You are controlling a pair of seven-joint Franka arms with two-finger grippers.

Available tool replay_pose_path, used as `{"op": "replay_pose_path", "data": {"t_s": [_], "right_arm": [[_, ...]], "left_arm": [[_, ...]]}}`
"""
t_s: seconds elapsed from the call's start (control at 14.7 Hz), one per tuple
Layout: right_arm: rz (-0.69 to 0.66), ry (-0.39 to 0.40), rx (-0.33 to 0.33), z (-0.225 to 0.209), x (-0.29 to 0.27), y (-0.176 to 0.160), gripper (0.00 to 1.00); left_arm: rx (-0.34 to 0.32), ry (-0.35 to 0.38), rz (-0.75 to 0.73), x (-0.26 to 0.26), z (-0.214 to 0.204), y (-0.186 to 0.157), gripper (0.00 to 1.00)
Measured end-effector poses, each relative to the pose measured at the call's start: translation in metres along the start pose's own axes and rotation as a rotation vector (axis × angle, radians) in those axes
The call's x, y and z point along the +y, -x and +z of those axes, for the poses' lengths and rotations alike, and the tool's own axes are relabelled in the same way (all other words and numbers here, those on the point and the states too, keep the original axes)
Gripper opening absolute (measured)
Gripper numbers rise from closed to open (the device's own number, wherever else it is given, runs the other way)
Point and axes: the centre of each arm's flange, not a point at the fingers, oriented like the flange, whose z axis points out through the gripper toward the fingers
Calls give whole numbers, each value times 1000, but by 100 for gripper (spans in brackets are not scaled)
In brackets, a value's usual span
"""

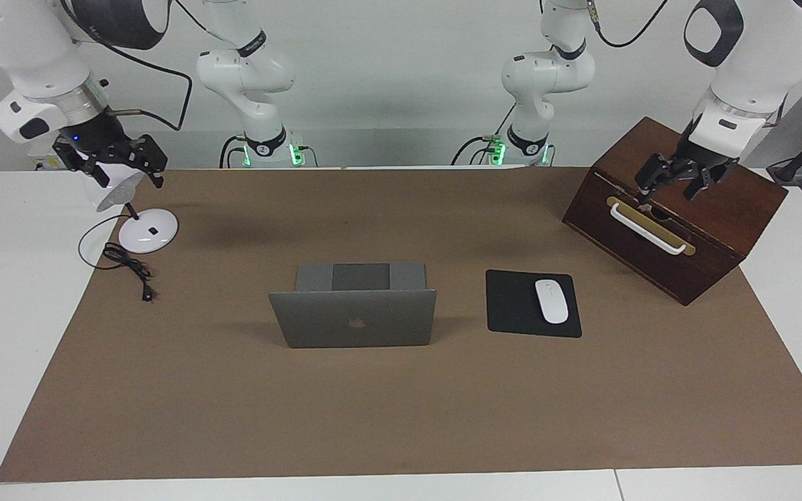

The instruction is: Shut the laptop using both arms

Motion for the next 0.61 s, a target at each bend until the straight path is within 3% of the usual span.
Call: {"op": "replay_pose_path", "data": {"t_s": [0.34,0.61], "right_arm": [[0,3,30,-2,1,-3,100],[0,11,96,3,1,-13,100]], "left_arm": [[6,0,0,0,-4,2,100],[6,0,-9,-4,-4,3,100]]}}
